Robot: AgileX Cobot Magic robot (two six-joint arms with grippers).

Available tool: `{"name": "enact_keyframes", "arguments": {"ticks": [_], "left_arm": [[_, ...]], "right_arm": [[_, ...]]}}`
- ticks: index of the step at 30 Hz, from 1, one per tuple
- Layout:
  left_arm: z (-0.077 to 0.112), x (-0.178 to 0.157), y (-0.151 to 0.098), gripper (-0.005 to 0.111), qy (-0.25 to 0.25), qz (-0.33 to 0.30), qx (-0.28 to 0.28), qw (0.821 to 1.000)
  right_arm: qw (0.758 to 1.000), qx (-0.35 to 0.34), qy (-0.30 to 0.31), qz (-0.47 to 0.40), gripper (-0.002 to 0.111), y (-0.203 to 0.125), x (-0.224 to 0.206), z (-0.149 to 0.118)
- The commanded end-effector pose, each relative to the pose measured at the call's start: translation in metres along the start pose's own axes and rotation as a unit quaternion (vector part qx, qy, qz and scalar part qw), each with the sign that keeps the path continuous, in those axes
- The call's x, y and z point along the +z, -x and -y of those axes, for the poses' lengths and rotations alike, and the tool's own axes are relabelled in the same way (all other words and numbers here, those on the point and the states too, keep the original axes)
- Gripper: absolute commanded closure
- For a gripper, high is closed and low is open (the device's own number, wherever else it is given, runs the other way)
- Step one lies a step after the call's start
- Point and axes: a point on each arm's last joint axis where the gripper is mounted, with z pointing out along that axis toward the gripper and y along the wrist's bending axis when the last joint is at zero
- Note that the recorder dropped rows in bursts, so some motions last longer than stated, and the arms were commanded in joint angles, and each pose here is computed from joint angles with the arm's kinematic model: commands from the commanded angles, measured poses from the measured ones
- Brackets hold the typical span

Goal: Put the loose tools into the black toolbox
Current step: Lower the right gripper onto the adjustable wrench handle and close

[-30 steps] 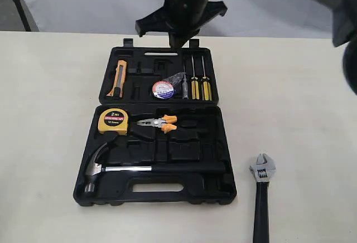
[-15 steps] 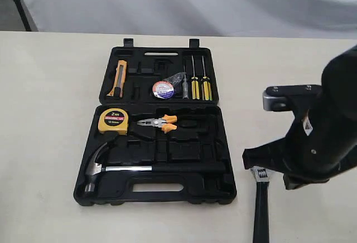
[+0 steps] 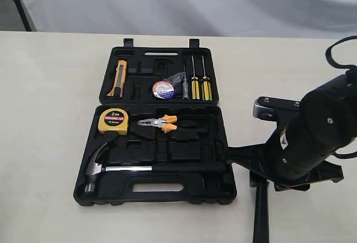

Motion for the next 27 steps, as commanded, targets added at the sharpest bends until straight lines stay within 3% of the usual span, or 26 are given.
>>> {"name": "enact_keyframes", "arguments": {"ticks": [1, 7, 13, 15, 18, 27], "left_arm": [[0.0, -0.001, -0.002, 0.105, -0.007, 0.003, -0.011, 1.0], [0.0, -0.001, -0.002, 0.105, -0.007, 0.003, -0.011, 1.0], [0.0, -0.001, -0.002, 0.105, -0.007, 0.003, -0.011, 1.0], [0.0, -0.001, -0.002, 0.105, -0.007, 0.003, -0.011, 1.0], [0.0, -0.001, -0.002, 0.105, -0.007, 0.003, -0.011, 1.0], [0.0, -0.001, -0.002, 0.105, -0.007, 0.003, -0.011, 1.0]], "right_arm": [[1.0, 0.005, -0.03, -0.001, 0.065, 0.002, 0.015, 0.004], [0.999, 0.03, -0.02, 0.006, 0.065, 0.006, 0.033, 0.0], [0.998, 0.033, -0.05, -0.032, 0.065, 0.0, 0.054, 0.003], [0.997, 0.027, -0.058, -0.041, 0.073, -0.001, 0.059, 0.004], [0.996, -0.002, -0.067, -0.055, 0.109, -0.003, 0.06, 0.006], [0.998, -0.026, -0.053, -0.018, 0.109, 0.024, 0.013, 0.015]]}}
